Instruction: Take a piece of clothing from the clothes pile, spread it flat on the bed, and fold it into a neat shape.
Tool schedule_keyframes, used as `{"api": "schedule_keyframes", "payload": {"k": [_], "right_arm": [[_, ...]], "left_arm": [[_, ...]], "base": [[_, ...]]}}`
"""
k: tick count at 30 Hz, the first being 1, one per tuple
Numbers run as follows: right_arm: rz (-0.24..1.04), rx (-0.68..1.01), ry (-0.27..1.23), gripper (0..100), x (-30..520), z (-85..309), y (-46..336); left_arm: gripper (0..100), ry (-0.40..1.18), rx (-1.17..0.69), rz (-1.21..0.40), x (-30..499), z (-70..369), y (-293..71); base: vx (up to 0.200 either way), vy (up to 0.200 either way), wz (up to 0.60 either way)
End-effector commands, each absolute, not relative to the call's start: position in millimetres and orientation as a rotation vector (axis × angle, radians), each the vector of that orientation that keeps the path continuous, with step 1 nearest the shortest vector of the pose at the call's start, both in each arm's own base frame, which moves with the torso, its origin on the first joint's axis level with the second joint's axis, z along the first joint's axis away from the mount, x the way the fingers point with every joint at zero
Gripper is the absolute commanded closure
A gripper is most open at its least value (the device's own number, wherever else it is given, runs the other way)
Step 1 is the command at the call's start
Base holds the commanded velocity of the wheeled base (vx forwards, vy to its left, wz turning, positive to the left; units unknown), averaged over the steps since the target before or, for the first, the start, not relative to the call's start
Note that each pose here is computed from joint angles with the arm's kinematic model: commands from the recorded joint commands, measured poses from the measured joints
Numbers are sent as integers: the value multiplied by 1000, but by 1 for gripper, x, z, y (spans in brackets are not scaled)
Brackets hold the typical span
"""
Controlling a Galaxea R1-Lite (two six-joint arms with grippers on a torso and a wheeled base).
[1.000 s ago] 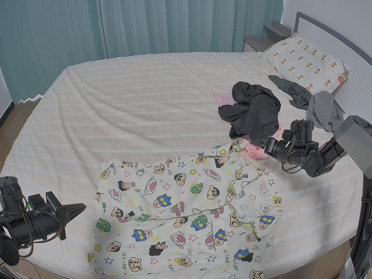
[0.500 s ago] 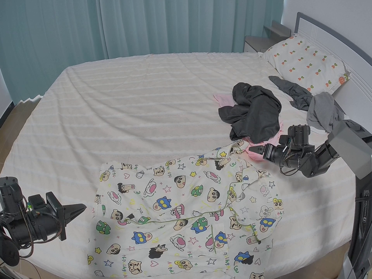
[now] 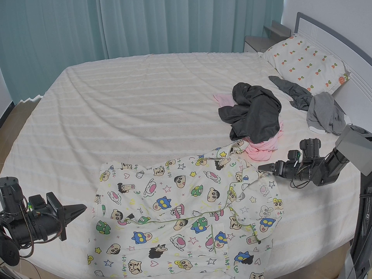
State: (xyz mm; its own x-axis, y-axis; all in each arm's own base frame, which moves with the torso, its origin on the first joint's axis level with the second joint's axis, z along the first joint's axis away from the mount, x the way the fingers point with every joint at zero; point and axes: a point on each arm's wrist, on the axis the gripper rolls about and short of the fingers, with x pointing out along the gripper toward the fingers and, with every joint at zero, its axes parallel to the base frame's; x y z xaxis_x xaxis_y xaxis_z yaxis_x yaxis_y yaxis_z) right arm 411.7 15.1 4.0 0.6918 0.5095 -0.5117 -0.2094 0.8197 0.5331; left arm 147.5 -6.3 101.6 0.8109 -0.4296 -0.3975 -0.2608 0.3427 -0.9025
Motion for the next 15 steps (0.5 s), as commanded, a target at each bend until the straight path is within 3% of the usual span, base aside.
{"api": "schedule_keyframes", "payload": {"k": [1, 7, 8, 15], "right_arm": [[438, 487, 728, 0, 403, 2, 9], [443, 500, 758, 0, 402, -8, 8], [453, 509, 765, 100, 400, -8, 6], [482, 523, 793, 100, 390, -14, 0]], "left_arm": [[100, 661, -1242, -119, 148, 101, -6], [100, 664, -1244, -119, 148, 101, -6], [100, 663, -1244, -117, 148, 101, -6], [100, 663, -1244, -117, 148, 101, -6]], "base": [[0, 0, 0], [0, 0, 0], [0, 0, 0], [0, 0, 0]]}}
